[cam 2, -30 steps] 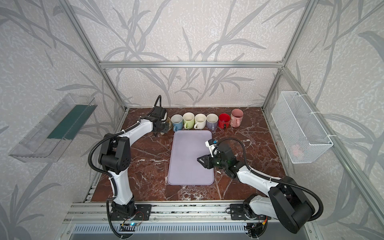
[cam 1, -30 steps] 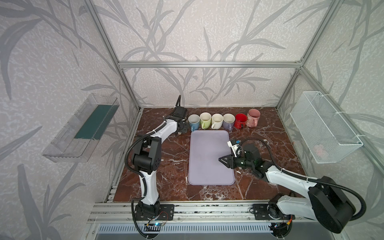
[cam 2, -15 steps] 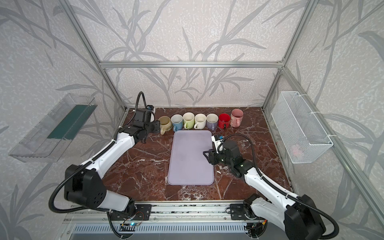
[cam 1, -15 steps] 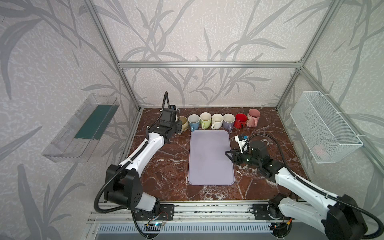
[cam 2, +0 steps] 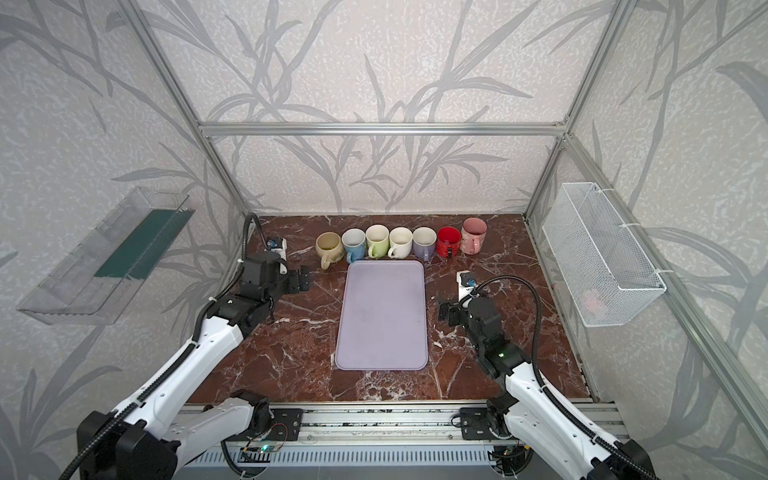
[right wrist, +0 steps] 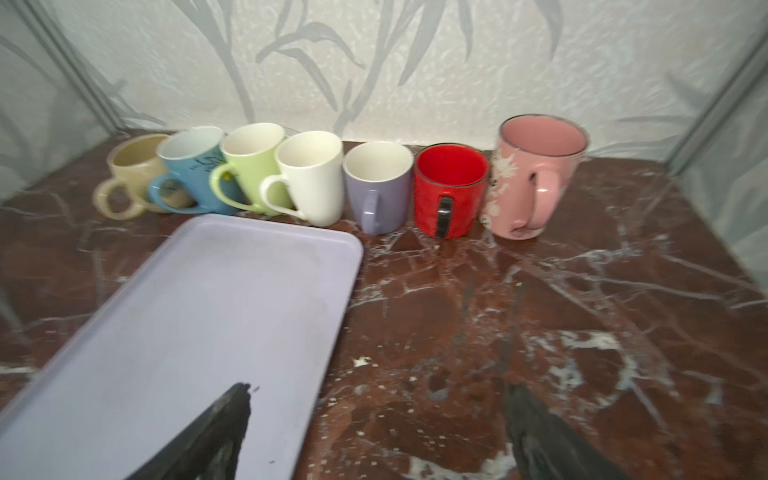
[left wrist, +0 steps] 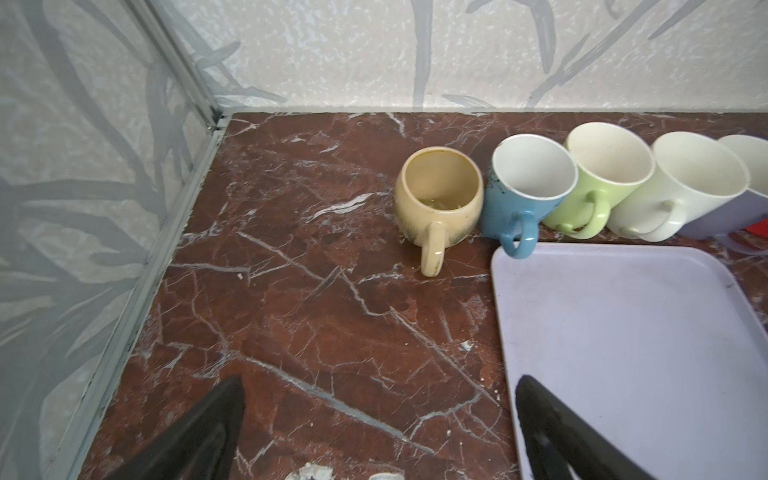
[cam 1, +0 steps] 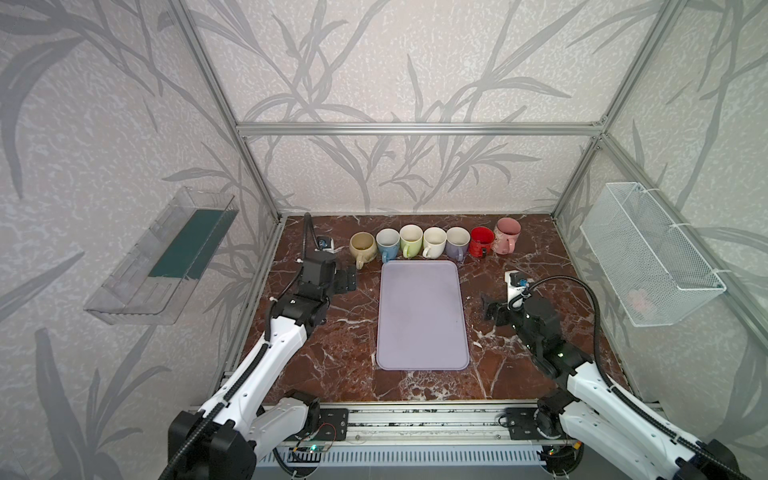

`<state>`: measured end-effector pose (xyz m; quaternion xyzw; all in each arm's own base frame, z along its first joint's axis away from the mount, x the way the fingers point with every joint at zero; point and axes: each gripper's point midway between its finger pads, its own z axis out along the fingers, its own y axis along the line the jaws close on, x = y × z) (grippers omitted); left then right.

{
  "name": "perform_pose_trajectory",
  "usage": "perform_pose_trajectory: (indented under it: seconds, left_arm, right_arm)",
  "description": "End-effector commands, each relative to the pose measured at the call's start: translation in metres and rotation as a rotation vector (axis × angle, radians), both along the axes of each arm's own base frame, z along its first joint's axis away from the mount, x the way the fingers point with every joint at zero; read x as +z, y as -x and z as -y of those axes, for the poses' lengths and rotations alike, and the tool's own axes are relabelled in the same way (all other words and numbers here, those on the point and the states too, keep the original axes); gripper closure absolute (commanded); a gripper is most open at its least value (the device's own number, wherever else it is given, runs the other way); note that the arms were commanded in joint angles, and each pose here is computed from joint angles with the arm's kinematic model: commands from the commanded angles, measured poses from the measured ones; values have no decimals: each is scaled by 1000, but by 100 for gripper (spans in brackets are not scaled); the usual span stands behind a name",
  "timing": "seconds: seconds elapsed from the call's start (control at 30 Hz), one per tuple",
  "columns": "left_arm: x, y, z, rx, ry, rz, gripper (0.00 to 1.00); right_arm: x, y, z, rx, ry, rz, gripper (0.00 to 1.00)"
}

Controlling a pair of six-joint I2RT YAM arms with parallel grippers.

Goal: Turn the mug right side up

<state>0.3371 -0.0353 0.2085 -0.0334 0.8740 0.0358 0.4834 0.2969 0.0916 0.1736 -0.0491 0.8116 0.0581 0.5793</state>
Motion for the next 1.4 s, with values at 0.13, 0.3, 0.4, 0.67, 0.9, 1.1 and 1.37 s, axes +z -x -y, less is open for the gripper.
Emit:
perform_pose_trajectory:
  seconds: [0.13, 0.3, 0.4, 0.67, 0.9, 1.1, 1.37]
  left_arm:
    - [-21, -14, -34, 114, -100, 175, 1]
    - [-52, -31, -41, 134, -100, 157, 1]
    - [-73, -38, -43, 106, -113, 133, 1]
    - [-88, -50, -48, 86, -2, 137, 0]
    - [-101, -52, -42, 34, 19, 131, 4]
    - [-99, -49, -38, 12, 29, 152, 7]
    - [-92, -41, -36, -3, 33, 213, 7]
  right_arm:
    - [6, -11, 62, -300, 158, 157, 1]
    - [-12, -17, 55, -250, 215, 193, 1]
    - [-20, -25, 50, -238, 221, 190, 1]
    - [-32, -47, 47, -279, 241, 224, 1]
    - [-32, -50, 52, -286, 275, 226, 1]
    - [-28, -40, 52, -270, 275, 303, 1]
    - [-29, -41, 51, -263, 266, 289, 1]
